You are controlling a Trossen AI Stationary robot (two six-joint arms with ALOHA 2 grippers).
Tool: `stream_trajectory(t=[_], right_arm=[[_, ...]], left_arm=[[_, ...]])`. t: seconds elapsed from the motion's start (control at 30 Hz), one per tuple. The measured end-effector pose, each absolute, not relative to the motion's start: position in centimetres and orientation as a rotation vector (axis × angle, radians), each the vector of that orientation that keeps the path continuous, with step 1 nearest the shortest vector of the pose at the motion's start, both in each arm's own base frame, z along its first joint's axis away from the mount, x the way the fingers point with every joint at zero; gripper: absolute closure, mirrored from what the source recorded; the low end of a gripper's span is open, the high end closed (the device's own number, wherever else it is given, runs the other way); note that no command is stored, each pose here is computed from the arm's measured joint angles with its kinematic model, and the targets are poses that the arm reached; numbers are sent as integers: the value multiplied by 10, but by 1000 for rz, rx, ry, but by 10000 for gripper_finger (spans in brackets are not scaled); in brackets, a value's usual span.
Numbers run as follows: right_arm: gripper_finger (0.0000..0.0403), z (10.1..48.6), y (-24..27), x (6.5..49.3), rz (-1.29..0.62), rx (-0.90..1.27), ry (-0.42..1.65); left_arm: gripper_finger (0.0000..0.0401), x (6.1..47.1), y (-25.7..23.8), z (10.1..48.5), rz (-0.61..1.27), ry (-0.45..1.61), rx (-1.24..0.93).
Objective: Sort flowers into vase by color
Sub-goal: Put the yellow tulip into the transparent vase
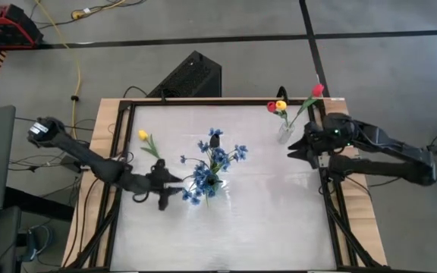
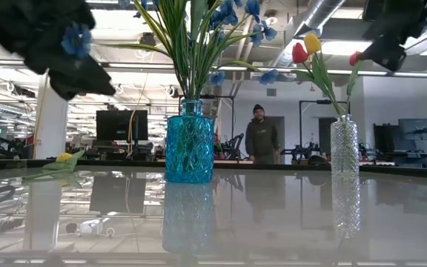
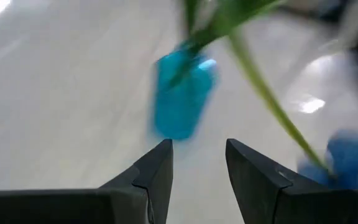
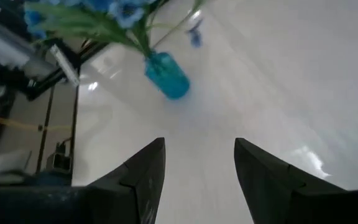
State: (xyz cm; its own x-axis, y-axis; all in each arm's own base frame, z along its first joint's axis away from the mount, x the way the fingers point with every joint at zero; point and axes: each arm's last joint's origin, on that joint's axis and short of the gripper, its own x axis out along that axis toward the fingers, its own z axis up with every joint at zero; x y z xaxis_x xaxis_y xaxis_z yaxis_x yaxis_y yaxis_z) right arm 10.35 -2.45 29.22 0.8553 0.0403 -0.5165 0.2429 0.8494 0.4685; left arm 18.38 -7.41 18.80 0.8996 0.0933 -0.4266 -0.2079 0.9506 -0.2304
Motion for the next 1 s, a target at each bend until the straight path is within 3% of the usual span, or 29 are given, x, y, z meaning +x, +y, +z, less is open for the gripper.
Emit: stream_trajectory(t=[0.3, 0.43, 0.7, 0.87, 1.0], right_arm=[[187, 278, -8, 136, -118, 451, 690], [187, 275, 1, 151, -112, 435, 698], [187, 271, 21, 176, -16, 376, 674], [187, 265, 30, 186, 10, 338, 693], [187, 258, 34, 193, 14, 328, 730]], left_arm=[[264, 185, -38, 265, 613, 696, -275], [264, 173, -12, 272, 844, 775, -378], [264, 174, 0, 228, 863, 1044, -642], [264, 170, 1, 195, 1056, 1051, -762], [264, 172, 0, 169, 1068, 1020, -842]])
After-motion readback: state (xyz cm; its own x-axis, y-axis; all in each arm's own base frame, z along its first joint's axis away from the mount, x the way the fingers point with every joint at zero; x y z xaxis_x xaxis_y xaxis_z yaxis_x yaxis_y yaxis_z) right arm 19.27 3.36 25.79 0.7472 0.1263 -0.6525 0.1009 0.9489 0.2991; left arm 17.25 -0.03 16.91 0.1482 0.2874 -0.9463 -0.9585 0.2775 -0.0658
